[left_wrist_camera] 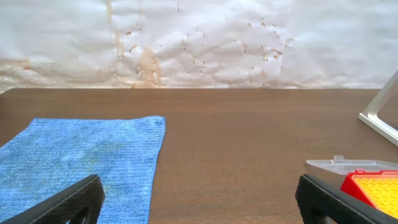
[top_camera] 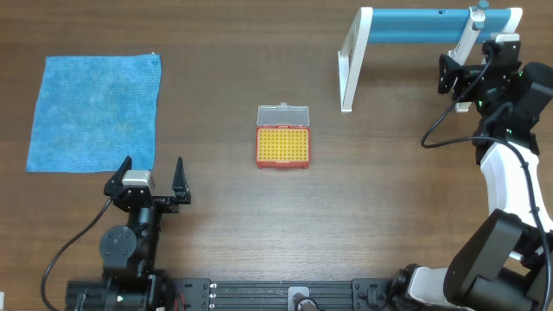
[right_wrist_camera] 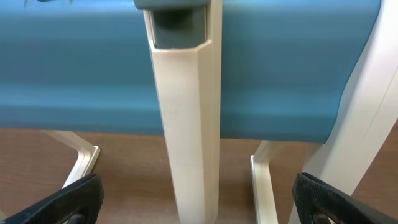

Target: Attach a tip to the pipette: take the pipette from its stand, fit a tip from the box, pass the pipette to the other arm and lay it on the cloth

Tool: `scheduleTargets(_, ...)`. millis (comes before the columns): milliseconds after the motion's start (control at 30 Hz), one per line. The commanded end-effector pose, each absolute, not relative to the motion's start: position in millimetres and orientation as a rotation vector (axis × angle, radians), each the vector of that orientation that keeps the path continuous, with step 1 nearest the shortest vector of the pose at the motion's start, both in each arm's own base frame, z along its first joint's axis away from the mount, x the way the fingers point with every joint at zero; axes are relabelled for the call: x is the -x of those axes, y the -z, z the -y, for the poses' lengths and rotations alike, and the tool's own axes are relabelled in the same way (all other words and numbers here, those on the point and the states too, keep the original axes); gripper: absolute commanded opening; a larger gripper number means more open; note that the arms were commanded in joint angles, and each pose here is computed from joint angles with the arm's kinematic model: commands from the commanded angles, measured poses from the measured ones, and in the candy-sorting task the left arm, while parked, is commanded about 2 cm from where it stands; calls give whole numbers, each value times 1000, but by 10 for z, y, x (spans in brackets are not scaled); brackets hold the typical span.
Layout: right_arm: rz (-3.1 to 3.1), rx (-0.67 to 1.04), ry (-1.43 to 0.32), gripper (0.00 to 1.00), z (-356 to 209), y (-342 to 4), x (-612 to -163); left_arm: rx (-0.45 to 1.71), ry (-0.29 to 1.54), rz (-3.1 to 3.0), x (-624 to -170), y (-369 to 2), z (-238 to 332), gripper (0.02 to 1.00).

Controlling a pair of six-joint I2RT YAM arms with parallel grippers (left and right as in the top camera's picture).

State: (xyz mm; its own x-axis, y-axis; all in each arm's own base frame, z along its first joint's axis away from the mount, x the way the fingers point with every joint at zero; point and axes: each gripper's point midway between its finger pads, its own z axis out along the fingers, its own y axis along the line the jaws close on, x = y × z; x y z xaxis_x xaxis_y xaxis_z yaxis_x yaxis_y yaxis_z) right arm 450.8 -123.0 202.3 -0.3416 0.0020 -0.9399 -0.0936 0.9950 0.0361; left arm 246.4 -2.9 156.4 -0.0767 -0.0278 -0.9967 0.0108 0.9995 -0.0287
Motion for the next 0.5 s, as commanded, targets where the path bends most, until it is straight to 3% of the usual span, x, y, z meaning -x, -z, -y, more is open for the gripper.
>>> scheduleTargets(33,-1904,47,-94,978,1253,-2035,-4575,16,44,-1650,-2460,-1554,39,996)
scheduleTargets(500,-1871,33,-101,917,1283,-2034,-4653,16,44,-1650,-2460,-1554,39,996)
